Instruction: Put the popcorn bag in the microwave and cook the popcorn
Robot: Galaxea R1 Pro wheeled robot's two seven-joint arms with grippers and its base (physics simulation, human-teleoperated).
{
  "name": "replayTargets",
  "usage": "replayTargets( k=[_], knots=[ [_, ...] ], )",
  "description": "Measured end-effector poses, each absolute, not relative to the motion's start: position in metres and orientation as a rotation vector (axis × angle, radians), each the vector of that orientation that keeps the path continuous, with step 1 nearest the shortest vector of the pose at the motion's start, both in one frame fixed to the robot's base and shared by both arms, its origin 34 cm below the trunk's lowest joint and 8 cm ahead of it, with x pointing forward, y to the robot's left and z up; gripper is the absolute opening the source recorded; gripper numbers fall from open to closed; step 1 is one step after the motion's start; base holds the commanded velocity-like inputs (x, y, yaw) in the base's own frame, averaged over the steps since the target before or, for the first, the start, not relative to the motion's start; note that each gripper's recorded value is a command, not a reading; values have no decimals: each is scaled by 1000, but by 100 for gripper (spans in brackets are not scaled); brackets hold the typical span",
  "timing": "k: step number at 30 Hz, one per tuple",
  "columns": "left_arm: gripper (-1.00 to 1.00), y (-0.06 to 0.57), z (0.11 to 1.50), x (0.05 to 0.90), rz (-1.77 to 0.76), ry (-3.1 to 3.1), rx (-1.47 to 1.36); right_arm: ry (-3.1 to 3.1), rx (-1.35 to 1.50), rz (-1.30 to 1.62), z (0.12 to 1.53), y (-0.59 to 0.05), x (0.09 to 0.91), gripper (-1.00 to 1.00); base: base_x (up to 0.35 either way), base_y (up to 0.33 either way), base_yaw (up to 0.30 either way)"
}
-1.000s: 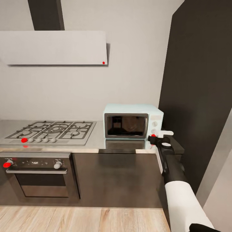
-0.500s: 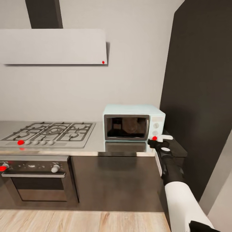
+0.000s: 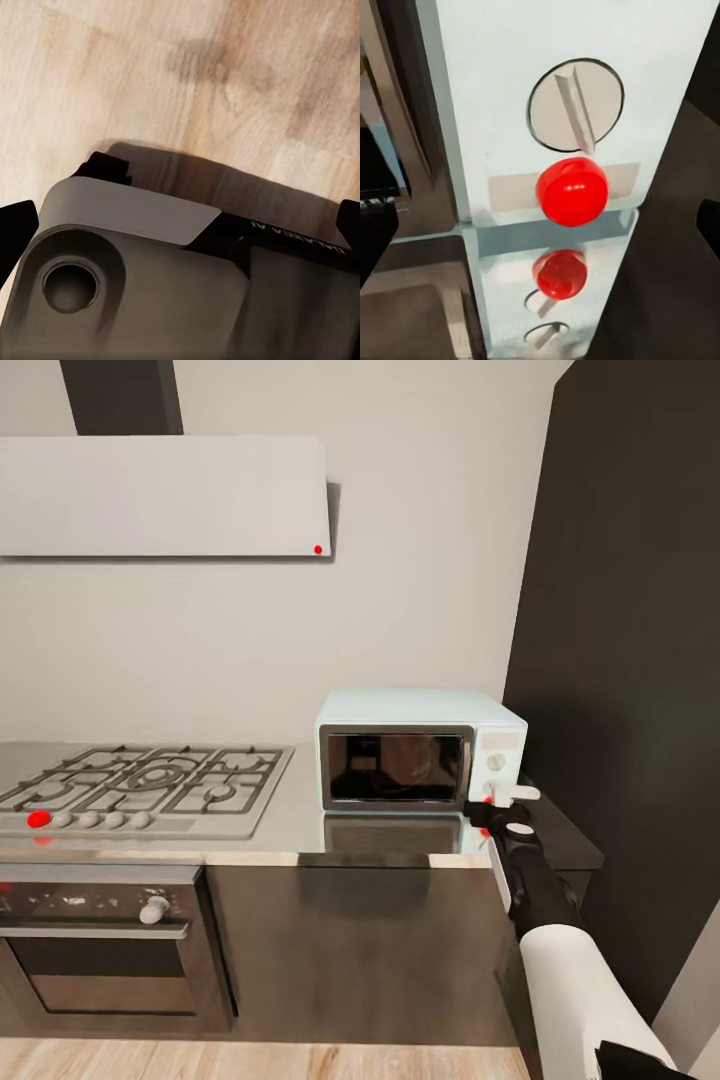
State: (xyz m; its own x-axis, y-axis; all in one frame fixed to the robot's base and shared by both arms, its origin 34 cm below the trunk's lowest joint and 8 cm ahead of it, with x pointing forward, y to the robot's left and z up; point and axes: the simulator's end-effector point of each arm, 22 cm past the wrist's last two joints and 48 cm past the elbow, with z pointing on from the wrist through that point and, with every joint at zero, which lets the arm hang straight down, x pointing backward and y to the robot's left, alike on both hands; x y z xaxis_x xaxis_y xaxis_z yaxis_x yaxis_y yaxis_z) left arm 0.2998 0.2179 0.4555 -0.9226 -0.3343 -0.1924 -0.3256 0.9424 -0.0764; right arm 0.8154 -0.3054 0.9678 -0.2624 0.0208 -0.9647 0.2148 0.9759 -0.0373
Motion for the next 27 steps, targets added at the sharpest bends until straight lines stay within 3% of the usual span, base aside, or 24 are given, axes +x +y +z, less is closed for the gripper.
replayTargets(
  k=[23,24,27],
  knots=[
    [100,218,456,300,-64,2894,-498,1909,101,-202,931,-350,810,100,0,0,0],
    [100,218,456,300,-64,2894,-498,1911,101,-201,931,-350,810,-100,0,0,0],
    [100,218,455,300,-64,2894,-498,1914,103,-199,930,-350,810,-100,0,0,0]
  ],
)
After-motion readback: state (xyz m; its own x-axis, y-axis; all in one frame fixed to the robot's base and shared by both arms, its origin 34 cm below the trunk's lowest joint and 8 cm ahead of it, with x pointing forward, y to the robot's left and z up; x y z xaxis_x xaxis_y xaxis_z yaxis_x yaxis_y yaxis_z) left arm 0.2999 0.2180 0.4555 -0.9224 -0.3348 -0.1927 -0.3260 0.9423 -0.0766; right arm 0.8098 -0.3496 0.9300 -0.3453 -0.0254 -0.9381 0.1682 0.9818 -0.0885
